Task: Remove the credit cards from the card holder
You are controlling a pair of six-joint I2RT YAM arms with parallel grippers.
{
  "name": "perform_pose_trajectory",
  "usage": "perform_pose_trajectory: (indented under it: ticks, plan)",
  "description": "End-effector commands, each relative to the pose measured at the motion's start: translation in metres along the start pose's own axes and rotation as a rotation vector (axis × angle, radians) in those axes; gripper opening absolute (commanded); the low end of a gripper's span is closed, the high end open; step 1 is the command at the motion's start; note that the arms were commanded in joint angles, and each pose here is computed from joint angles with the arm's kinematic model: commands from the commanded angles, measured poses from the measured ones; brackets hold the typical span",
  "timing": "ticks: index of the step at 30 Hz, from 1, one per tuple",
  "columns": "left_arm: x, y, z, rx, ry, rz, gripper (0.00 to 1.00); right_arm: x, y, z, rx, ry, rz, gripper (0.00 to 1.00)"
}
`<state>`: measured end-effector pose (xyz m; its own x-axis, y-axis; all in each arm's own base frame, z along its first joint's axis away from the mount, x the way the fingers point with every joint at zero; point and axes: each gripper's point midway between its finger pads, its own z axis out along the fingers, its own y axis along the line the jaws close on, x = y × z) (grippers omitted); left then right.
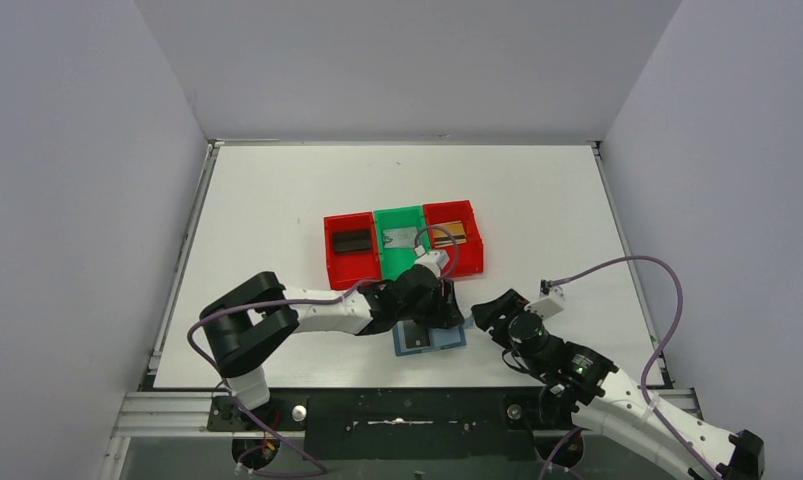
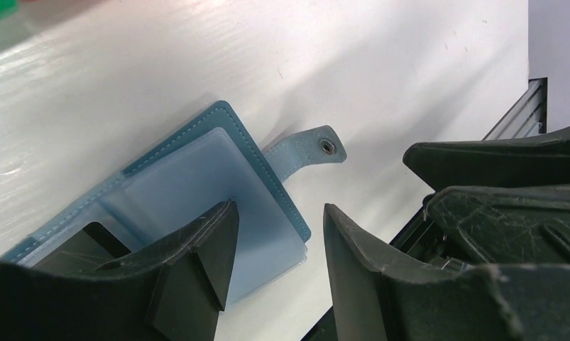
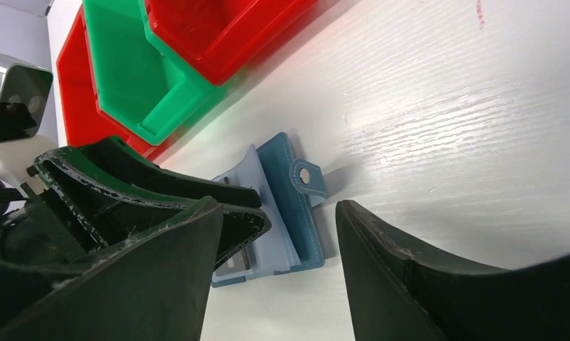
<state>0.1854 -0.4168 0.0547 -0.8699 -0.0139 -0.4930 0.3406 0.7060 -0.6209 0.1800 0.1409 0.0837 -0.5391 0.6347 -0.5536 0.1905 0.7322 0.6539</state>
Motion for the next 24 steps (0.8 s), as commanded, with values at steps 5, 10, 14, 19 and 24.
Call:
perform_pose_trajectory:
  ticks: [5,10,14,19,24]
  plan:
    - [-0.027,-0.004,-0.039,-0.049,-0.127,0.008,0.48,-0.014,0.046,-0.006,-0.146,-0.018,-0.047,0.54]
    - [-0.039,0.04,-0.082,-0.224,-0.243,-0.066,0.48,0.004,0.08,-0.003,-0.277,0.078,-0.11,0.5]
    - [-0.029,0.067,-0.105,-0.25,-0.277,-0.132,0.48,0.015,0.103,-0.002,-0.337,0.143,-0.178,0.48]
    - [-0.019,0.087,-0.123,-0.245,-0.301,-0.19,0.49,0.039,0.118,0.009,-0.365,0.25,-0.263,0.47]
    - [-0.015,0.087,-0.124,-0.214,-0.281,-0.199,0.49,0.06,0.116,0.021,-0.351,0.315,-0.303,0.45]
